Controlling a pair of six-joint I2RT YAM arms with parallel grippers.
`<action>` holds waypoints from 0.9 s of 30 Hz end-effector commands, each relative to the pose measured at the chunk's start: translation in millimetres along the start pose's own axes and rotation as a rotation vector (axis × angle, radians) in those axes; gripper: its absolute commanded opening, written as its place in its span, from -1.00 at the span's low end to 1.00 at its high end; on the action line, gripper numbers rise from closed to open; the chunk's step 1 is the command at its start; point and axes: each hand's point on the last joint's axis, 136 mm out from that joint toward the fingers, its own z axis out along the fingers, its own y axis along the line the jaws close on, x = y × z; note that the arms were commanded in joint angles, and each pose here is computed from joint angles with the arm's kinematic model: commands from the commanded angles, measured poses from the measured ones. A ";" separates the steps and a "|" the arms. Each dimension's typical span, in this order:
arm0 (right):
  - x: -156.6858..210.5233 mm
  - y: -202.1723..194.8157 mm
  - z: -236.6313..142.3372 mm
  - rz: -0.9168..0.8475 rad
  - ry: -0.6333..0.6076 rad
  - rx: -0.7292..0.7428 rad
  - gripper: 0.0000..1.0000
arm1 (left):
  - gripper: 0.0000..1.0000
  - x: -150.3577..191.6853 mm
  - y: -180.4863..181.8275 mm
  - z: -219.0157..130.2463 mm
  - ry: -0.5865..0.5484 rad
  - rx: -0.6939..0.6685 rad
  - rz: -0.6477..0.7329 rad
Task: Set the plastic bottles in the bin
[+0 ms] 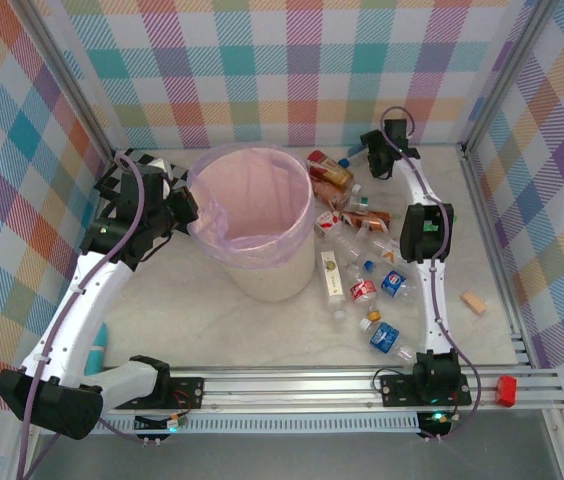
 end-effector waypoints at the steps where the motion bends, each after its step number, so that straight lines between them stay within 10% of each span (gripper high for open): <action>1: 18.8 -45.2 17.7 0.013 0.047 0.115 0.52 | -0.97 27.3 21.4 12.2 0.108 -0.073 -0.001; 6: 11.1 -36.1 7.5 -0.021 0.027 0.099 0.22 | -0.91 24.7 20.6 8.6 0.105 -0.072 0.012; 17: -29.6 22.8 -64.1 -0.113 -0.050 -0.024 0.01 | -0.04 12.1 4.9 -5.2 0.069 -0.002 0.020; 27: -41.2 72.6 -163.4 -0.225 -0.089 -0.139 -0.10 | 0.05 10.2 -4.1 -40.8 0.025 0.070 0.017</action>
